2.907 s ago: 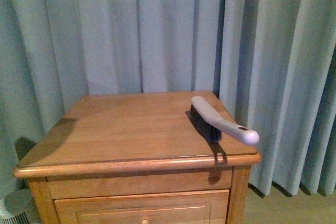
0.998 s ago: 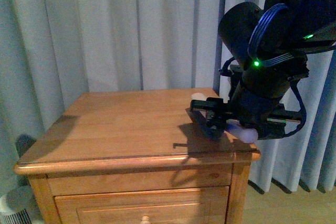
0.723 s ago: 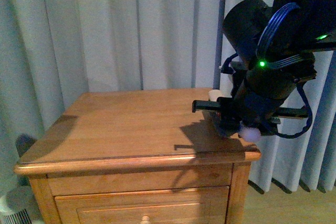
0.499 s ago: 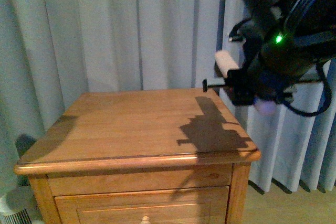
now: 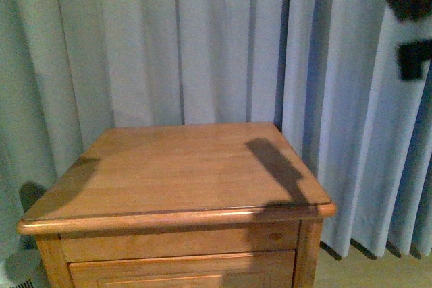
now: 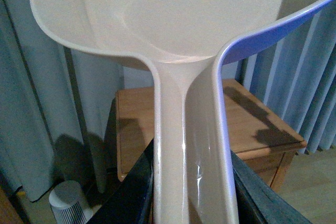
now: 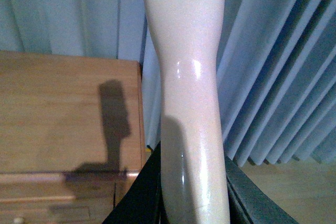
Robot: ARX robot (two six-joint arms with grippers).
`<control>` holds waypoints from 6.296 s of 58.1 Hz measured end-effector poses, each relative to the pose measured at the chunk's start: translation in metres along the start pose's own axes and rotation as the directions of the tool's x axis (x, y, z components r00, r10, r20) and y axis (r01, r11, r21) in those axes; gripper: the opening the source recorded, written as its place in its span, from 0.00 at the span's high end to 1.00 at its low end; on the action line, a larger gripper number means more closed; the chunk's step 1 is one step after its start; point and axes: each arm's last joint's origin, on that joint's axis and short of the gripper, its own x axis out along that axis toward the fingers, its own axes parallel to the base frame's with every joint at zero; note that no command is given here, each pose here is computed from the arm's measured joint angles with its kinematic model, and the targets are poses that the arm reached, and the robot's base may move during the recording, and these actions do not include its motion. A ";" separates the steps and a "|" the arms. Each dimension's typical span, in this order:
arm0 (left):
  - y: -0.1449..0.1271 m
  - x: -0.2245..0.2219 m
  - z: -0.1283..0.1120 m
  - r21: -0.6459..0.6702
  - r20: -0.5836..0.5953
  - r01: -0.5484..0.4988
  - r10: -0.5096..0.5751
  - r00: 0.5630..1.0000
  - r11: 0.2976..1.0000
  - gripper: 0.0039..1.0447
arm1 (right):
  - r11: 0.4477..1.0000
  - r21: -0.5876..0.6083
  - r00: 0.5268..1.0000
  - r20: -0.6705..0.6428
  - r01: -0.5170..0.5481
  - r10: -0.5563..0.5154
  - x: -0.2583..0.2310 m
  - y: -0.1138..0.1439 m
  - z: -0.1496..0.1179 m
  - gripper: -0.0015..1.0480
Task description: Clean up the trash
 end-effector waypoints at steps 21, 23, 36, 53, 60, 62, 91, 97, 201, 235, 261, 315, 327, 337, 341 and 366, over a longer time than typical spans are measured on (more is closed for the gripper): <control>0.000 0.000 0.000 0.000 0.000 0.000 0.000 1.000 1.000 0.74 | 0.993 0.086 0.993 0.088 0.075 -0.082 -0.064 -0.038 -0.029 0.81; 0.000 0.000 0.000 0.000 0.000 0.000 0.000 1.000 1.000 0.74 | 0.993 0.090 0.992 0.093 0.076 -0.085 -0.066 -0.039 -0.029 0.81; 0.000 0.000 0.000 0.000 0.000 0.000 0.000 1.000 1.000 0.74 | 0.989 0.108 0.988 0.101 0.104 -0.115 -0.066 -0.048 -0.028 0.81; 0.000 0.000 0.000 0.000 0.000 0.000 0.000 1.000 1.000 0.74 | 0.984 0.107 0.986 0.068 0.141 -0.149 -0.065 -0.055 -0.032 0.81; 0.000 0.000 0.000 0.000 0.000 0.000 0.000 1.000 1.000 0.74 | 0.983 0.116 0.987 0.066 0.141 -0.149 -0.065 -0.055 -0.032 0.81; 0.000 0.000 0.000 0.000 0.000 0.000 0.000 1.000 1.000 0.74 | 0.983 0.116 0.987 0.066 0.141 -0.149 -0.065 -0.055 -0.032 0.81; 0.000 0.000 0.000 -0.002 0.000 -0.004 0.004 1.000 1.000 0.74 | 0.984 0.118 0.988 0.067 0.133 -0.141 -0.064 -0.054 -0.030 0.81; 0.000 0.000 -0.001 -0.002 0.000 0.000 0.000 1.000 1.000 0.74 | 0.983 0.120 0.987 0.067 0.138 -0.146 -0.065 -0.055 -0.030 0.81; 0.028 0.027 0.002 0.058 -0.224 -0.163 0.172 0.959 0.985 0.75 | 0.983 0.121 0.987 0.067 0.139 -0.148 -0.064 -0.055 -0.029 0.82; 0.099 0.164 -0.053 0.386 -0.473 0.238 -0.030 0.880 0.891 0.75 | 0.983 0.121 0.987 0.068 0.138 -0.147 -0.064 -0.055 -0.029 0.82; 0.097 0.208 -0.086 0.317 -0.593 0.443 -0.189 0.783 0.839 0.75 | 0.983 0.121 0.987 0.068 0.138 -0.147 -0.064 -0.055 -0.029 0.82; 0.119 0.224 -0.125 0.267 -0.704 0.513 -0.198 0.682 0.815 0.75 | 0.983 0.121 0.987 0.068 0.138 -0.147 -0.064 -0.055 -0.029 0.82; 0.119 0.225 -0.132 0.256 -0.717 0.519 -0.200 0.667 0.815 0.75 | 0.983 0.121 0.987 0.068 0.138 -0.147 -0.064 -0.055 -0.029 0.82; 0.118 0.223 -0.134 0.233 -0.734 0.533 -0.212 0.645 0.813 0.75 | 0.983 0.121 0.987 0.068 0.138 -0.147 -0.064 -0.055 -0.029 0.82; 0.118 0.223 -0.135 0.227 -0.739 0.539 -0.216 0.638 0.811 0.75 | 0.983 0.121 0.987 0.068 0.138 -0.147 -0.065 -0.055 -0.029 0.82; 0.117 0.223 -0.134 0.230 -0.739 0.542 -0.217 0.637 0.808 0.75 | 0.996 0.084 0.999 -0.030 0.042 -0.040 -0.059 -0.055 -0.027 0.82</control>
